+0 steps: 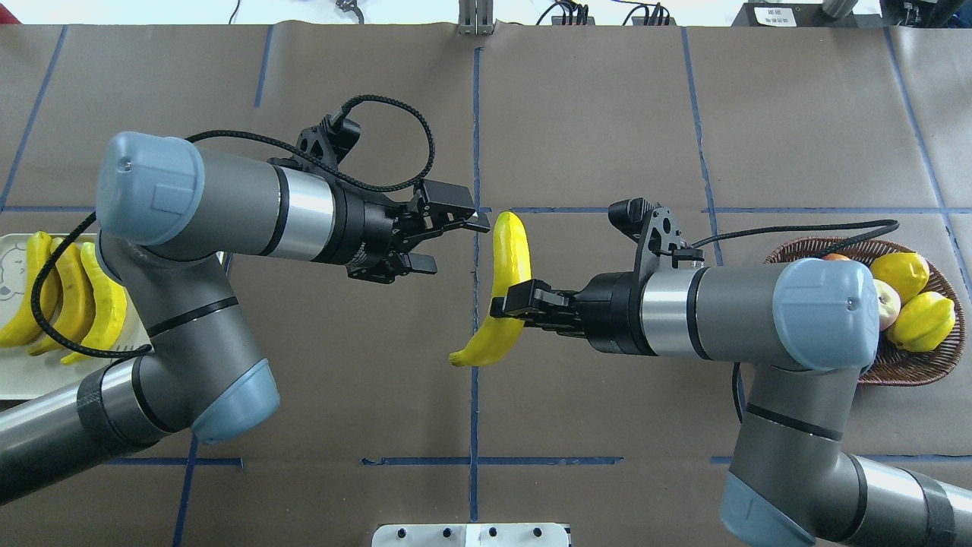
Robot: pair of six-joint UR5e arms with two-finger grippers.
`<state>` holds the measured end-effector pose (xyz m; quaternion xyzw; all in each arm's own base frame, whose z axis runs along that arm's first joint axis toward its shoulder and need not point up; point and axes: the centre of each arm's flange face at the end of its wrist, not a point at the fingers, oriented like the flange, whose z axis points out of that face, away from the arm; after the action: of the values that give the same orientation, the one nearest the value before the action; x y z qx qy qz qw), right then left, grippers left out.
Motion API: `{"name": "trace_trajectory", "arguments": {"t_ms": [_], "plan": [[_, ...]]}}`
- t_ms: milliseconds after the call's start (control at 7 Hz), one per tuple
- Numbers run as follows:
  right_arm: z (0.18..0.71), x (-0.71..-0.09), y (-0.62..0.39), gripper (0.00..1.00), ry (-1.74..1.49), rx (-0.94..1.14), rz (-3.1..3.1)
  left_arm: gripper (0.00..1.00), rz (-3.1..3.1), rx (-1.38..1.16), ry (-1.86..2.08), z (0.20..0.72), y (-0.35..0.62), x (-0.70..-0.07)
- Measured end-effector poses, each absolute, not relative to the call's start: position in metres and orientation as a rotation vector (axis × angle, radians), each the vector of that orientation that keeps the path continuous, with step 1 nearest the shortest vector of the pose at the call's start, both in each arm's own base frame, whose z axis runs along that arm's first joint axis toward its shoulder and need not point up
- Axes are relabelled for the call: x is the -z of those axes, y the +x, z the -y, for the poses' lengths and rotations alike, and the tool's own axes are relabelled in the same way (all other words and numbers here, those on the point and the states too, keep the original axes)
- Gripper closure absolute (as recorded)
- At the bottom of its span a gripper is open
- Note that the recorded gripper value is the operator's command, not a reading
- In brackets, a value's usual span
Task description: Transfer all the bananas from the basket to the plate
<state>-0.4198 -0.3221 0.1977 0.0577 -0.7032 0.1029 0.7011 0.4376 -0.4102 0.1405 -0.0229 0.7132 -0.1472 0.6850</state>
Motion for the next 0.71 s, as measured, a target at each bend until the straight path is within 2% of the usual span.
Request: {"name": "trace_trajectory", "arguments": {"t_ms": [714], "plan": [[0.32,-0.195,-0.419,0.97,0.183,-0.172,1.57,0.01,-1.579,0.321,-0.076,0.417,0.476,-0.129]]}}
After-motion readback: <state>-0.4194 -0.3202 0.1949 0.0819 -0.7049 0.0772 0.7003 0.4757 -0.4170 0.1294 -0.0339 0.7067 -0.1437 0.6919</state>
